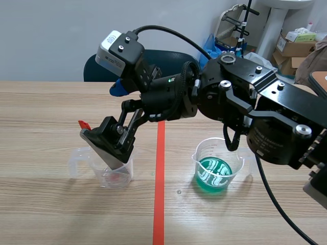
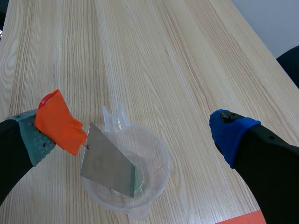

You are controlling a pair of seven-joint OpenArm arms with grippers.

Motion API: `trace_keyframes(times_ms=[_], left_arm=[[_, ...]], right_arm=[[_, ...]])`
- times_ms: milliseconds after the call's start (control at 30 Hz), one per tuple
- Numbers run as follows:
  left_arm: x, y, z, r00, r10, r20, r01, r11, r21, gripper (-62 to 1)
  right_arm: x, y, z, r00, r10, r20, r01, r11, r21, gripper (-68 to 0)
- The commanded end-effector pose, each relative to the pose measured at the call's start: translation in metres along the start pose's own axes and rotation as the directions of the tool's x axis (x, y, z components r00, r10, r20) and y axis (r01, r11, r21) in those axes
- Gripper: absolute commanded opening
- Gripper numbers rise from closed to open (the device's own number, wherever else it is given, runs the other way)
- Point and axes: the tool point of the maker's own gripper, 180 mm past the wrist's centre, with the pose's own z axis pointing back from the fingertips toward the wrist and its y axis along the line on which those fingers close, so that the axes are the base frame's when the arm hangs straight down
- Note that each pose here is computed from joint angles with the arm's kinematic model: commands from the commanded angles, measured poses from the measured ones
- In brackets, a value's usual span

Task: Do the redox reaction experiment

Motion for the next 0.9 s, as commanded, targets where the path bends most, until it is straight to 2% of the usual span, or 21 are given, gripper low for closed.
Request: trace_keyframes(times_ms=[0,367,433,567,733,800,867], left_arm=[[0.007,0.003,-0.001,1.0,0.001,0.031,-0.002,1.0,0.013,1.4],[0.007,0.003,-0.001,1.0,0.001,0.031,-0.001,1.0,0.013,1.4],[0.007,0.003,-0.001,1.0,0.001,0.031,-0.001,1.0,0.013,1.4],[0.007,0.003,-0.001,1.0,0.001,0.031,-0.001,1.0,0.013,1.4],[0.005,0.002,-0.001,1.0,0.006,0.018,-0.006,1.0,0.011,1.4],[0.003,0.002,-0.001,1.0,0.008,0.01,-0.008,1.0,0.01,1.4],[0.0,0.002,-0.001,1.0,0.01,-0.005,-0.009,1.0,0.01,1.4]], right_arm=[[0.017,-0.006,-0.001,0.999,0.018,0.042,-0.018,1.0,-0.007,0.4],[0.017,-0.006,-0.001,0.999,0.019,0.041,-0.019,1.0,-0.006,0.4],[0.017,-0.002,-0.001,0.999,0.022,0.042,-0.023,1.0,0.016,0.4],[0.008,0.018,-0.001,0.999,0.009,0.035,-0.012,0.997,0.075,0.4],[-0.017,0.051,-0.004,1.0,0.022,-0.021,-0.019,0.992,0.125,0.4],[-0.013,0.062,0.0,1.0,0.016,0.011,-0.017,0.99,0.137,0.4],[0.003,0.071,0.008,0.997,0.029,0.075,-0.04,0.988,0.146,0.4]])
